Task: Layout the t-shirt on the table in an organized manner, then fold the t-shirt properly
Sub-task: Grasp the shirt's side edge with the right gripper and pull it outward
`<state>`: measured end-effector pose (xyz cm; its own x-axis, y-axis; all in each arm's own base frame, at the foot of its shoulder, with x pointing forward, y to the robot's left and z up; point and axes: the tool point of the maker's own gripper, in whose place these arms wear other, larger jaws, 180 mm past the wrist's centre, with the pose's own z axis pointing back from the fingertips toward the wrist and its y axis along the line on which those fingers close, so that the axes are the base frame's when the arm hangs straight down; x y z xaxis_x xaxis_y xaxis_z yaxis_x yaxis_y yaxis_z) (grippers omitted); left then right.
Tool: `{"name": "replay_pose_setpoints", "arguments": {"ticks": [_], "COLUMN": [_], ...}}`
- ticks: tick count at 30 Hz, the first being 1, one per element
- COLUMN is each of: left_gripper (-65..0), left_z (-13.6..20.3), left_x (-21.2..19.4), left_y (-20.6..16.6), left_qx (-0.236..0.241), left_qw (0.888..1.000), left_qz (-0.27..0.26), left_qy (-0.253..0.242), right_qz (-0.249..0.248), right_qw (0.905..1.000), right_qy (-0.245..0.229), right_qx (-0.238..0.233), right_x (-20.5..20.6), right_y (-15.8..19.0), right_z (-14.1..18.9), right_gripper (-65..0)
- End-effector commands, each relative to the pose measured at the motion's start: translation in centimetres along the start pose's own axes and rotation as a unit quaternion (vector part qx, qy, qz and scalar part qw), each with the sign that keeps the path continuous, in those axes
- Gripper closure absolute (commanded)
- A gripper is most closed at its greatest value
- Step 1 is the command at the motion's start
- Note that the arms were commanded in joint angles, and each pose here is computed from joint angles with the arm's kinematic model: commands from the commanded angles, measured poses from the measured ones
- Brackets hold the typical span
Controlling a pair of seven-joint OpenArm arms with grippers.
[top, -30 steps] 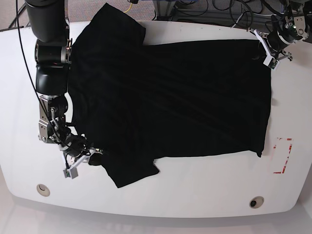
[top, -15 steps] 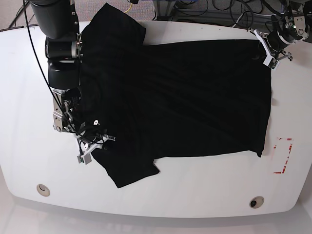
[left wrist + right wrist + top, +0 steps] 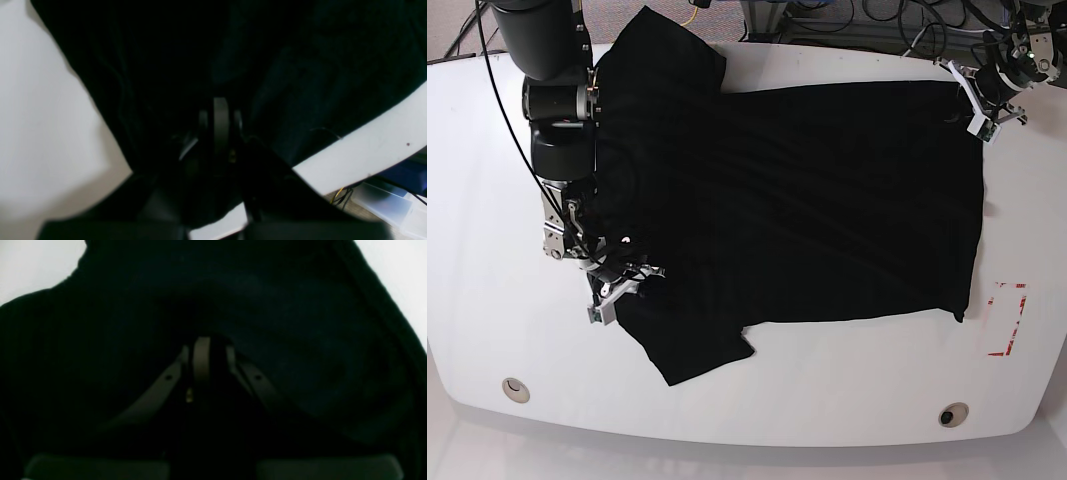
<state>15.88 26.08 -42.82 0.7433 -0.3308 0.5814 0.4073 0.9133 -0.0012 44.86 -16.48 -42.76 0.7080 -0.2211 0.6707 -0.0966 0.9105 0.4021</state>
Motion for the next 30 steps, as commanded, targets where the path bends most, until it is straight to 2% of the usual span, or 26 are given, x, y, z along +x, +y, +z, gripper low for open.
{"name": "replay_pose_setpoints", "arguments": {"ticks": [1, 13, 16, 24, 30], "left_gripper": [0.0, 0.0, 0.0, 0.0, 0.0], "left_z": [0.7, 0.7, 0.7, 0.8, 0.8], "left_x": [-5.2, -5.2, -5.2, -5.3, -5.3], "left_y": [0.6, 0.6, 0.6, 0.7, 0.7], "left_qx": [0.019, 0.019, 0.019, 0.019, 0.02], "left_qw": [0.992, 0.992, 0.992, 0.992, 0.992], "left_qz": [-0.026, -0.026, -0.026, -0.028, -0.028], "left_qy": [0.123, 0.123, 0.123, 0.125, 0.124], "right_qz": [0.011, 0.013, 0.013, 0.011, 0.012], "right_qw": [0.9999, 0.9992, 0.9983, 0.9961, 0.9955], "right_qy": [0.0, -0.011, 0.0, 0.005, 0.007], "right_qx": [-0.013, -0.036, -0.057, -0.087, -0.093], "right_x": [1.2, 1.8, 0.9, 0.0, -0.2], "right_y": [-0.7, -2.9, -4.9, -7.5, -8.1], "right_z": [0.3, 1.2, 1.7, 1.9, 2.2], "right_gripper": [-5.7, -5.7, -5.7, -5.7, -5.7]}}
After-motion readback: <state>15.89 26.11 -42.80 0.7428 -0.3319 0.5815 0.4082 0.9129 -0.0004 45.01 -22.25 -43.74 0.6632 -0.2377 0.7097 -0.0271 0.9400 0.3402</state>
